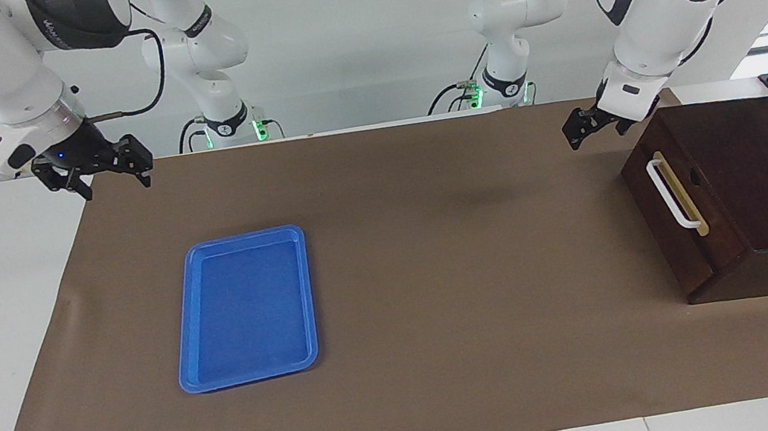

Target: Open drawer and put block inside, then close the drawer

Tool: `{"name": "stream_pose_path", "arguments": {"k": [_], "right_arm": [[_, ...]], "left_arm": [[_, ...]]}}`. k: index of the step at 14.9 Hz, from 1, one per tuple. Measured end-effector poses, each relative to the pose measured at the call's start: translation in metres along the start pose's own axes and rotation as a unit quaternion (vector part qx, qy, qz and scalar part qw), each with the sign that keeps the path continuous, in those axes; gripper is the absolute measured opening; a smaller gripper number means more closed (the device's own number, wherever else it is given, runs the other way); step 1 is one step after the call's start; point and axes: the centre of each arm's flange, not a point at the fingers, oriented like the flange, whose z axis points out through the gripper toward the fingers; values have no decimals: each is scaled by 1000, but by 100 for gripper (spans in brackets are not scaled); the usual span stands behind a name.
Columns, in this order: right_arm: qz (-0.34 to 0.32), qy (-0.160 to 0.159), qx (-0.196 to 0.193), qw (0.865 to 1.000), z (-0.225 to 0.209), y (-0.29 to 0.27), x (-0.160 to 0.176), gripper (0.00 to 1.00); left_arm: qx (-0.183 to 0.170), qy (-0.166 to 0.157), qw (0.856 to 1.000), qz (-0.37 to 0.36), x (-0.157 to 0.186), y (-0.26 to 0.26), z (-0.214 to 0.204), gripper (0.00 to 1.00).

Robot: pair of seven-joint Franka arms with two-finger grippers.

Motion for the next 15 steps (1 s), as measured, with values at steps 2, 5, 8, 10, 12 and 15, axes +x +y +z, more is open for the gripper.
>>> {"name": "stream_pose_path", "arguments": {"k": [2,5,8,10,12,15], "right_arm": [[0,0,0,1000,0,0,0,100],[0,0,0,1000,0,0,0,100],[0,0,0,1000,0,0,0,100],[0,0,0,1000,0,0,0,100],[0,0,0,1000,0,0,0,100],[0,0,0,1000,0,0,0,100]], "left_arm": [[0,1,1000,8,1,2,-6,100],[0,1,1000,15,1,8,-10,100],[0,0,1000,18,1,10,-9,100],[1,-2,1000,27,0,9,-13,100],[0,-1,999,42,-1,6,-19,100],[-1,2,999,52,0,1,-22,100]]}}
